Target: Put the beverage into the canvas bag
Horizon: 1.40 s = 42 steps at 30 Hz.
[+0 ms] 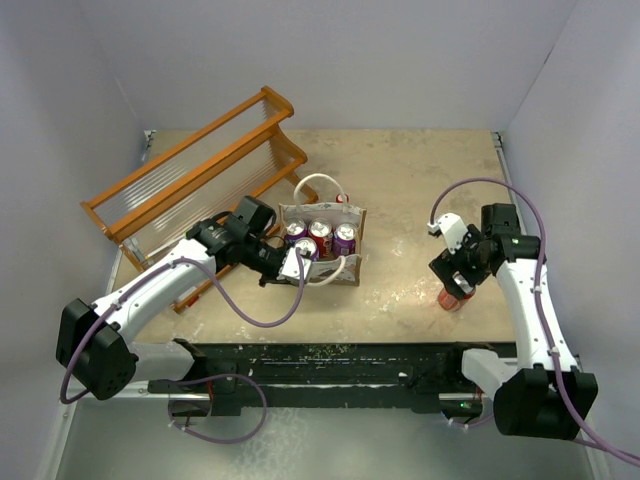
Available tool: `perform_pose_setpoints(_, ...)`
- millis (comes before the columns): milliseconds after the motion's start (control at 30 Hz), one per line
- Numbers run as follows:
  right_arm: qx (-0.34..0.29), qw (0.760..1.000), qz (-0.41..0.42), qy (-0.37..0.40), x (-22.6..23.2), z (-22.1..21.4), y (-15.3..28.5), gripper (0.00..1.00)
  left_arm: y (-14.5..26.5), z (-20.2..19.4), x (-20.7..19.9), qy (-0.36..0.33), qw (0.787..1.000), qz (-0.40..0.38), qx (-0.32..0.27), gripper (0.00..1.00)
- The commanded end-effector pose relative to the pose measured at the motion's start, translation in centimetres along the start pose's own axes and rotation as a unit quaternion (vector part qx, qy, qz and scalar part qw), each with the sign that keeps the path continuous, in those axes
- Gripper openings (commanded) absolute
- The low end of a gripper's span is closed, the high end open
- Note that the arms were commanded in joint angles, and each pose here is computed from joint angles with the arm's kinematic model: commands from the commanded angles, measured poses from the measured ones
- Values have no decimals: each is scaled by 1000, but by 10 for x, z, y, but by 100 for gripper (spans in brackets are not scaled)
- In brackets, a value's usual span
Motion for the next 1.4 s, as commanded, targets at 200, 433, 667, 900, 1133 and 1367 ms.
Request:
perform_pose_setpoints(200,45,998,44,-1,6,-21,-16,93,1,6,1,-23,1000,4,-16,8)
perform_pose_setpoints(433,47,997,59,-8,3,-29,-25,87,1,6,3,-23,1000,5,-15,9)
perform_pose_setpoints(667,33,997,64,-13,1,-26,-25,79,0,6,3,-21,1000,4,-14,9)
perform_pose_setpoints(900,16,997,70,-15,0,-19,-23,61,0,6,3,-22,1000,4,-14,9)
perform_pose_setpoints(1133,-20,996,81,-14,-2,0,-2,28,0,6,2,-22,1000,2,-15,9)
perform_pose_setpoints(1367,-82,995,60,-9,-18,35,26,8,1,7,1,-26,999,3,-20,9)
Point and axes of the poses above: each gripper's point midway between its finger pads, its own y axis back along the fingers, its own x axis along the line the jaws close on, z = x × y, the point moved 6 cm from there along y, back along the fingers, and after that the axes turned 2 degrees about -y, right-handed, at the moved point
